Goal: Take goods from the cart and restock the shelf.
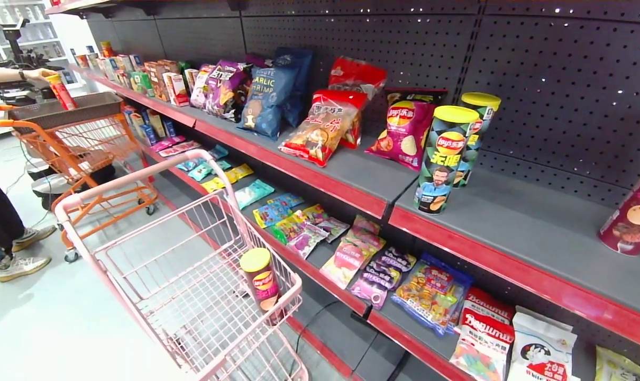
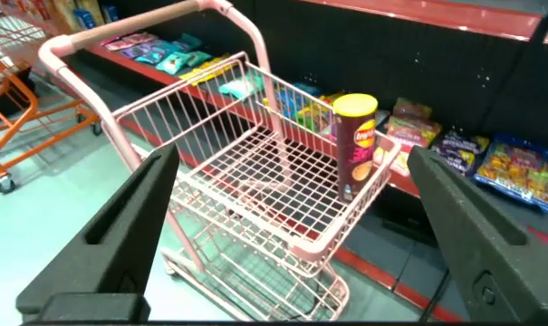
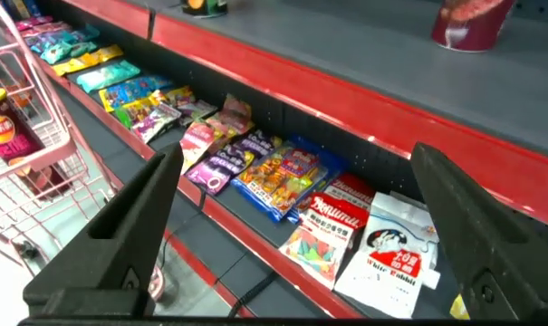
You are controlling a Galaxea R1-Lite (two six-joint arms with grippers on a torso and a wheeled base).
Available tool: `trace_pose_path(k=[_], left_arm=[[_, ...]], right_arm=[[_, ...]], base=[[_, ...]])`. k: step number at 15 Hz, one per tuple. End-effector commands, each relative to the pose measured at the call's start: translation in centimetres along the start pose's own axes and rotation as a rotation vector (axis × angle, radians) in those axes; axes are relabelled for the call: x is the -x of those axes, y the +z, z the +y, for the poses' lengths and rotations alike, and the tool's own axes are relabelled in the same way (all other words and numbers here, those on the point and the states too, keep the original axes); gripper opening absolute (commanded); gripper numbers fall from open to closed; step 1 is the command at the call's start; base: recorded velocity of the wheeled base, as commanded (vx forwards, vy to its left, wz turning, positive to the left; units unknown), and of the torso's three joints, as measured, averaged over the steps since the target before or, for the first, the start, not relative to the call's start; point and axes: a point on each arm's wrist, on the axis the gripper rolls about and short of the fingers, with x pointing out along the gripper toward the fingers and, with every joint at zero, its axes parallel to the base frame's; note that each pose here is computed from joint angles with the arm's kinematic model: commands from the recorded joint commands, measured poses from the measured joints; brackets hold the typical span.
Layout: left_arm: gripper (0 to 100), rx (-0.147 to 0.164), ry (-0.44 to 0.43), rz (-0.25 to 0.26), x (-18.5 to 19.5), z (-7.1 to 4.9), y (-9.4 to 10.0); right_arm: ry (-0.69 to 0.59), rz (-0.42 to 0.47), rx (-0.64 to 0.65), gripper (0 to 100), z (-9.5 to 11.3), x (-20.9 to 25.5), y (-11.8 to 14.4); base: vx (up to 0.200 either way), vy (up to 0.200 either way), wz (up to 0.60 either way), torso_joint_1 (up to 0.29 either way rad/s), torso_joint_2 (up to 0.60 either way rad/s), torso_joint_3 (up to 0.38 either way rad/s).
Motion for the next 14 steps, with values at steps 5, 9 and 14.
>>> trace_pose_path(k=[5, 9, 14], left_arm=[[100, 0.000, 0.000, 0.000, 0.00, 0.00, 0.00], [100, 0.000, 0.000, 0.000, 0.00, 0.00, 0.00], [100, 0.000, 0.000, 0.002, -0.01, 0.00, 0.00]], right_arm=[[0.001, 0.001, -0.001, 100, 0.00, -0.01, 0.00], [0.001, 0.001, -0.001, 100, 0.00, -0.01, 0.00], [0.001, 0.001, -0.001, 100, 0.00, -0.01, 0.00]], base=[[0.000, 0.000, 0.00, -0.154, 0.37, 0.217], [0.000, 0.000, 0.00, -0.173, 0.45, 0.272], [0.000, 0.000, 0.00, -0.196, 0.54, 0.346]])
